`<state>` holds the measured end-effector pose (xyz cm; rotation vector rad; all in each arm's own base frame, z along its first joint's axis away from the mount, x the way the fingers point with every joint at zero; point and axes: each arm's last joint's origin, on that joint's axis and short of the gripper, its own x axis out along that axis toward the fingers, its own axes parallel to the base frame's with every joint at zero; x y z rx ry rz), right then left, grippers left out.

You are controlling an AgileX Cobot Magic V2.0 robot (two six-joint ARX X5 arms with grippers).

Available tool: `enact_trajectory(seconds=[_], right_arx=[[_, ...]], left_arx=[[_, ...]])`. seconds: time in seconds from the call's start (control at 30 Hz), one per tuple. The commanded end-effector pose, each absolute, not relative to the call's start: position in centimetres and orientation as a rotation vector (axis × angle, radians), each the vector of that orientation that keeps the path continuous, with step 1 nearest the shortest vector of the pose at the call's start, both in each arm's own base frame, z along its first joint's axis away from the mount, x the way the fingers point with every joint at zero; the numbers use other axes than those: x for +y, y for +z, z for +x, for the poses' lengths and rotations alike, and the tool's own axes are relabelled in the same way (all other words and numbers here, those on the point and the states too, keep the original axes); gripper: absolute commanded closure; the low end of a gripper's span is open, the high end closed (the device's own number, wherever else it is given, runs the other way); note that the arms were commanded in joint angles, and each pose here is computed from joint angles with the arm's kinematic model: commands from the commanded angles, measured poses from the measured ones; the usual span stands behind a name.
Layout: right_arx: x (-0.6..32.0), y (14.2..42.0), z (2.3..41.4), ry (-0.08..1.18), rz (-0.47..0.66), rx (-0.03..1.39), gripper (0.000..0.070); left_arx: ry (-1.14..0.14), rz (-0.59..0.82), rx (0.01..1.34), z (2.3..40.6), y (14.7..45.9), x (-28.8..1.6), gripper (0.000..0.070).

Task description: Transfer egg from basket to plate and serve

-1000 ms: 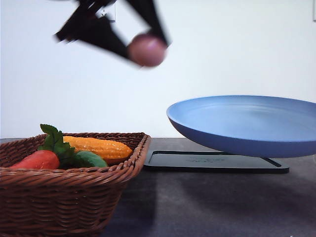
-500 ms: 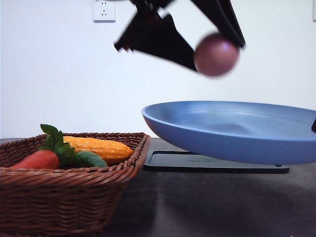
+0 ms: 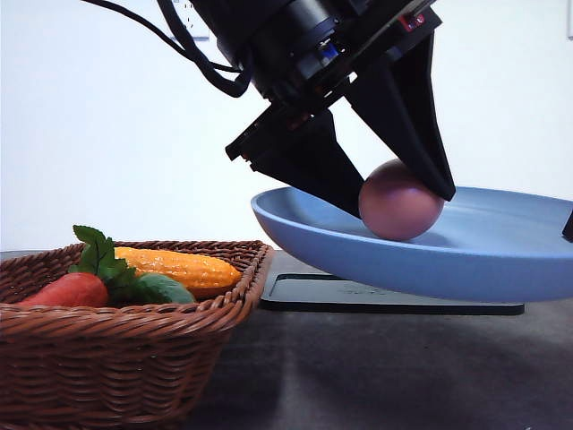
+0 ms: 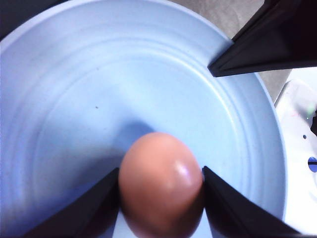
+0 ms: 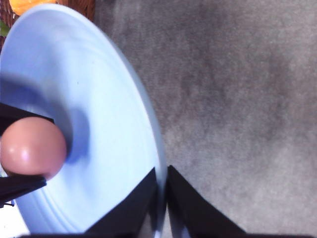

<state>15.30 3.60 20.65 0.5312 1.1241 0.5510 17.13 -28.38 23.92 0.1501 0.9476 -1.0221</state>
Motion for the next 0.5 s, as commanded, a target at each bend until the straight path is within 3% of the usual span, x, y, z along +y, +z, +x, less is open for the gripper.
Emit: enact_trajectory(seconds=[0.0, 0.13, 0.47], right_arx=[[3.72, 21.25, 15.56, 0.575, 0.520, 1.103, 0.0700], [3.72, 21.23, 15.53, 0.574, 0.521, 1.107, 0.0700], [3.81, 21.30, 15.47, 0.614, 0.544, 1.111, 0.0700]], left_arx=[[-1.045, 0.166, 0.921, 17.07, 24.10, -28.98, 0.0510], [-1.045, 0.167, 0.922, 17.07, 24.10, -28.97, 0.0417], [-1.046, 0.169, 0.925, 17.00, 24.07, -28.98, 0.0408]])
